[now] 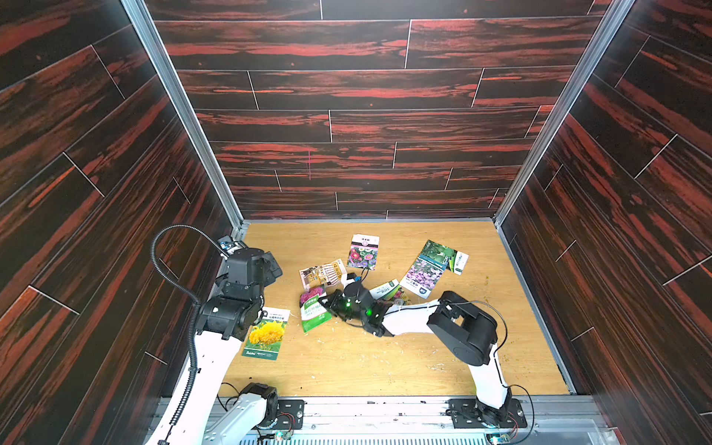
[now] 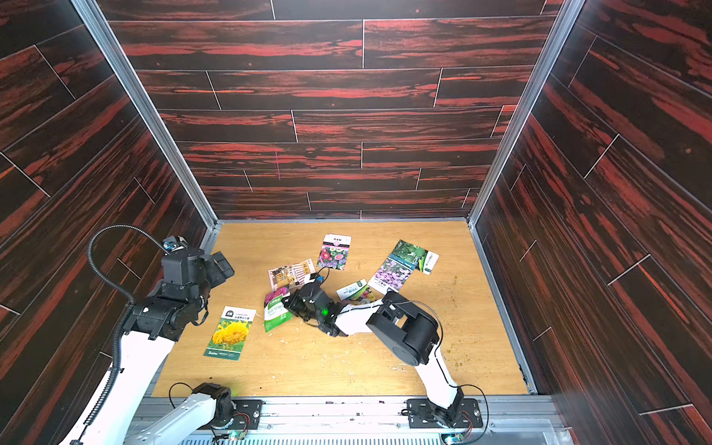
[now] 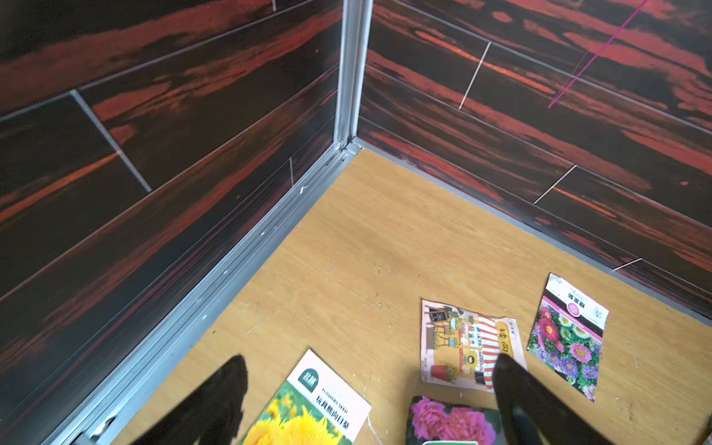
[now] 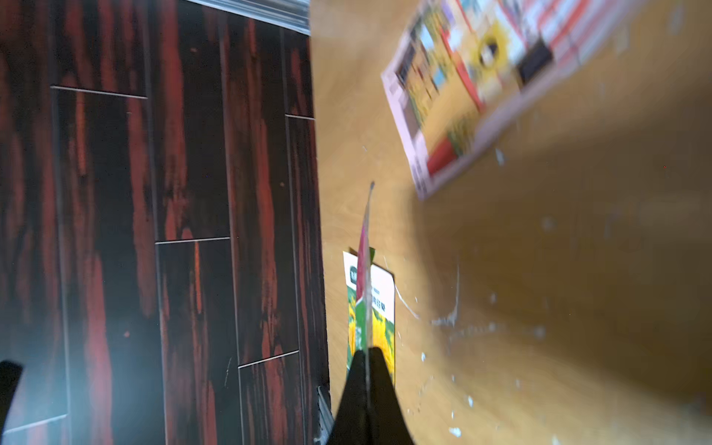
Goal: Arrange the seed packets in a row
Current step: Place the seed packet at the center of the board.
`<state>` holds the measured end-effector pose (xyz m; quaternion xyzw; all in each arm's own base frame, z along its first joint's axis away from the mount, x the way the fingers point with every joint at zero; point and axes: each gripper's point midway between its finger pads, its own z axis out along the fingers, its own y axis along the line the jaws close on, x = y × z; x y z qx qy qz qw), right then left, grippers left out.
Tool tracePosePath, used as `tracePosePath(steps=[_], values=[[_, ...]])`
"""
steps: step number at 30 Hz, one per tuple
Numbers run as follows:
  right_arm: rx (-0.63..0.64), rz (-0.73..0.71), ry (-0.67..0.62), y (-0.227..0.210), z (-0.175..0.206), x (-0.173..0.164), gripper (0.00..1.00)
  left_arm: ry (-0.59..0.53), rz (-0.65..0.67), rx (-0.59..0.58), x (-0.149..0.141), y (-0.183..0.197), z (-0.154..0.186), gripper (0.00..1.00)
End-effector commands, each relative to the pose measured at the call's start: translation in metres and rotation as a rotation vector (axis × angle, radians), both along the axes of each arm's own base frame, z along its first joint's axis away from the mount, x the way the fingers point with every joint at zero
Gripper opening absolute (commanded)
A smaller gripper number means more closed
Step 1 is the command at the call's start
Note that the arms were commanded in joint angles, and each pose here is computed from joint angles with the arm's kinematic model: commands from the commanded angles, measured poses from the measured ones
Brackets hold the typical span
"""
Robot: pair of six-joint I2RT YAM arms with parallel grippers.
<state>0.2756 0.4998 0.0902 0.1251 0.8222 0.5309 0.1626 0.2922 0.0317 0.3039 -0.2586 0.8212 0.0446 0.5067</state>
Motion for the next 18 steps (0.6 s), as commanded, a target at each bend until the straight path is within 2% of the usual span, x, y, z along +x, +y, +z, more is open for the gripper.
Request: tracePosePath(steps=[1,8,18], values=[[-0.056,-0.071,0.085,-0.003,-0.026,-0.015,0.00,0.009,0.059,-0.002,-0.016,0.011,0.002,1.00],[-0.074,-0.102,0.161,0.017,-0.048,-0.032,0.00,0.035,0.048,-0.035,-0.021,0.008,-0.011,1.00],[-0.207,-0.164,0.211,0.023,-0.074,-0.040,0.00,0.052,0.034,-0.039,-0.033,0.008,-0.025,1.00]])
